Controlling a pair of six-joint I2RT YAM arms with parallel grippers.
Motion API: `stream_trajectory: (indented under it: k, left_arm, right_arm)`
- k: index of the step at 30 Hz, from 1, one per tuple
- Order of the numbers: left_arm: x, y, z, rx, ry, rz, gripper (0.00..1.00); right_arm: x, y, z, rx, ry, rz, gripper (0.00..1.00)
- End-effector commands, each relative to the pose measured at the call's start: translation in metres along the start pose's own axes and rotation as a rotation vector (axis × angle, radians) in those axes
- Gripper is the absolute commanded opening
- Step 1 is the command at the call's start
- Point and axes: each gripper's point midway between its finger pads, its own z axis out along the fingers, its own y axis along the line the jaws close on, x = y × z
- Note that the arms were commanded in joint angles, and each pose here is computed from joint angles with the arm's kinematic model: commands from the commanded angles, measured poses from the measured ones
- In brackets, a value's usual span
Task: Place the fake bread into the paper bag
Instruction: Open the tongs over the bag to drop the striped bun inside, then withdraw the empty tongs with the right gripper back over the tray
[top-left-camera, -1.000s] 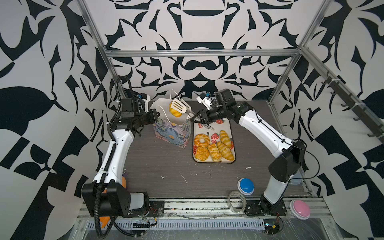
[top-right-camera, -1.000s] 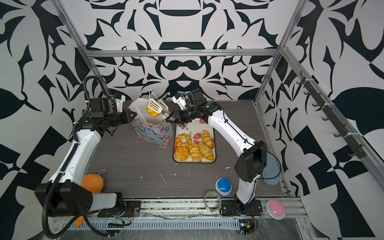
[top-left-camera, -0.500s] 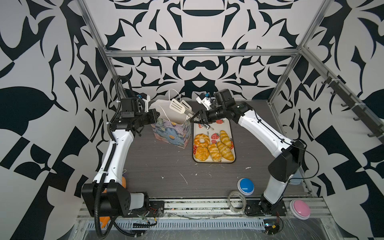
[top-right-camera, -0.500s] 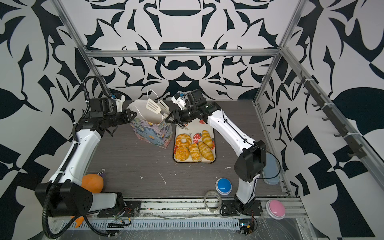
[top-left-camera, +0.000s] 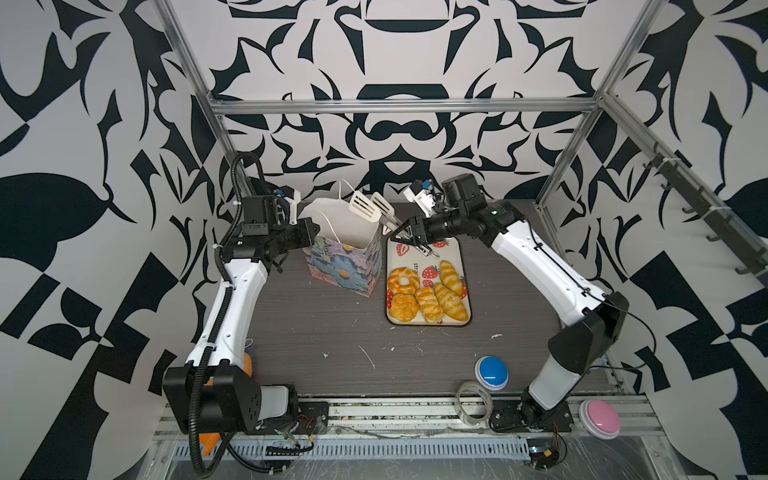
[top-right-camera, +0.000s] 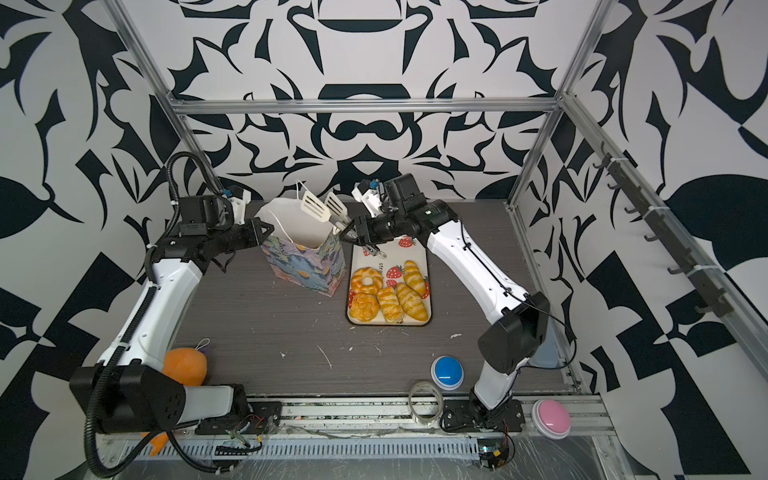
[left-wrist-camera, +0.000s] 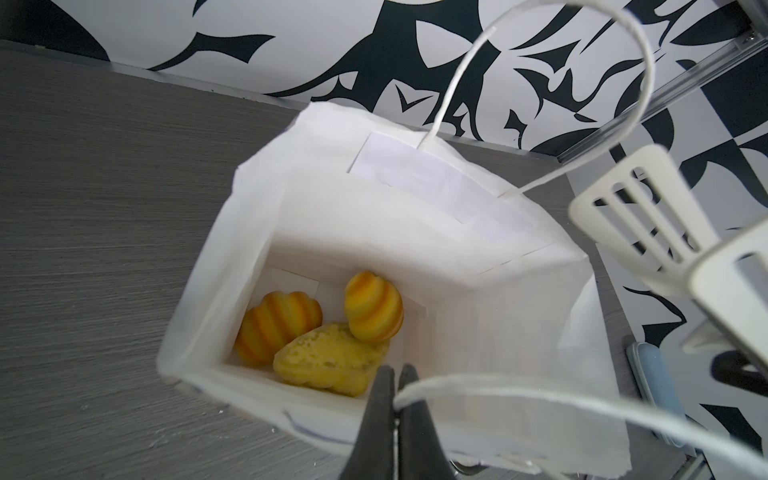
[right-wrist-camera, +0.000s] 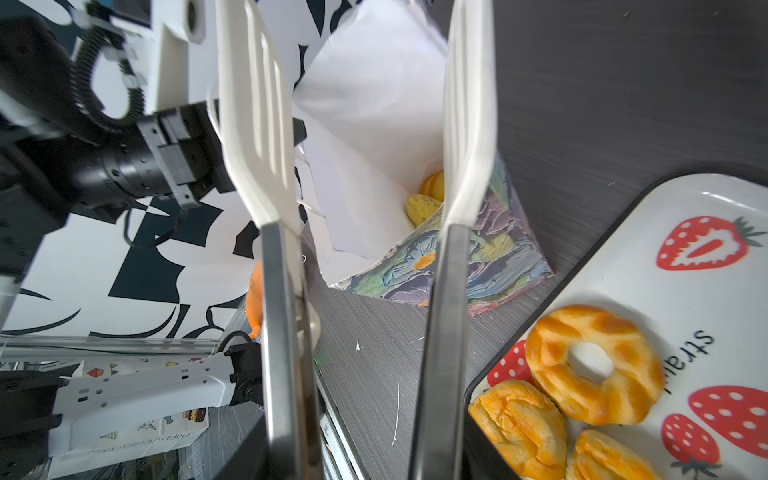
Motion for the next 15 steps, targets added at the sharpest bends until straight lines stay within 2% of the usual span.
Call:
stream_trajectory:
  k: [1,11,15]
  left_arm:
    - [0.003,-0.003,-0.005,0.013,-0.001,-0.005,0.02]
    - [0.003,-0.003,-0.004,0.014,0.000,-0.006,0.02]
    - [0.004,-0.002,-0.004,0.011,0.002,-0.007,0.02]
  right_arm:
    - [-0.016,0.012,-0.039,0.002,-0.106,-0.062,0.53]
    - [-0.015,-0.040,-0.093,0.110,-0.200,0.055,0.52]
    - [-0.010,-0.070,-0.105,0.200,-0.229,0.127,0.52]
